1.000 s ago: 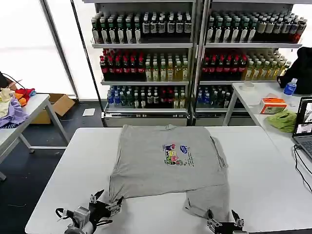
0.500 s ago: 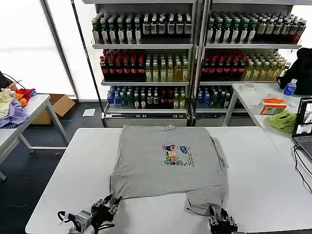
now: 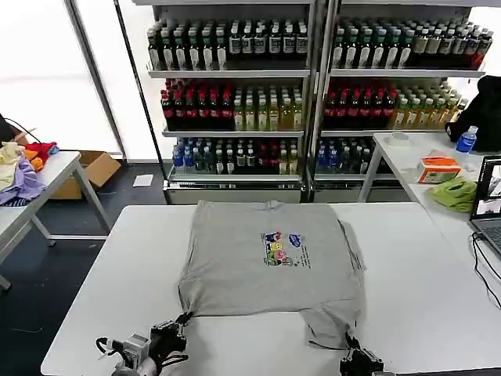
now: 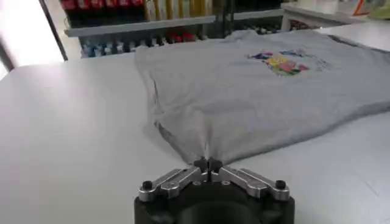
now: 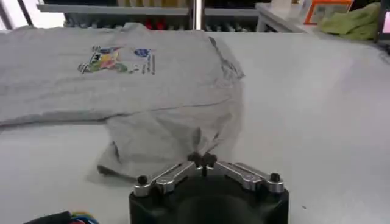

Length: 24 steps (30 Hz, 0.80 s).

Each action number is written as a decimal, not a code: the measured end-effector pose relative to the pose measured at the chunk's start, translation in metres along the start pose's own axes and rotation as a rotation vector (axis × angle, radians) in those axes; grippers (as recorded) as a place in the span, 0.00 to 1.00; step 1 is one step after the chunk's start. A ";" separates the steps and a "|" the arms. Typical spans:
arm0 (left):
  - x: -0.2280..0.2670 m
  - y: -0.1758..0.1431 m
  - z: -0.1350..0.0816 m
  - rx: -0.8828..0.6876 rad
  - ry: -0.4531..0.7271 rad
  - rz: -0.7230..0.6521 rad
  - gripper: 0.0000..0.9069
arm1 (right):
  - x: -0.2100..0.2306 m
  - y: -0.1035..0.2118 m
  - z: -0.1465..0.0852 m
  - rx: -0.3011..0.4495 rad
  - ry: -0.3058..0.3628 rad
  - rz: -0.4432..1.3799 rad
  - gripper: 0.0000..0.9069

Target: Fold and organize the clothes.

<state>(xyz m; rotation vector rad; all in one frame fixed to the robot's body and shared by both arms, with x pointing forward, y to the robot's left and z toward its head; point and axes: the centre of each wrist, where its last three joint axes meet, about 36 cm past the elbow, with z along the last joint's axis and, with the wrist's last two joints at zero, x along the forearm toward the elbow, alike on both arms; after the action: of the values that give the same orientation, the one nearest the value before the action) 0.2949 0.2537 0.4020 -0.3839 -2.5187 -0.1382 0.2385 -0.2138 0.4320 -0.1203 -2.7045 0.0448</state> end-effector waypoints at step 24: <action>-0.089 0.011 -0.058 0.112 -0.329 -0.022 0.00 | -0.133 -0.006 -0.057 0.015 -0.239 0.069 0.00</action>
<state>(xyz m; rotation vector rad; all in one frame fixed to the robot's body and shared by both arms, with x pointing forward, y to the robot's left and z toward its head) 0.3994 0.2323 0.3999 -0.3578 -2.8387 0.0637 0.3826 -0.2313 0.4282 -0.2159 -2.9369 0.1065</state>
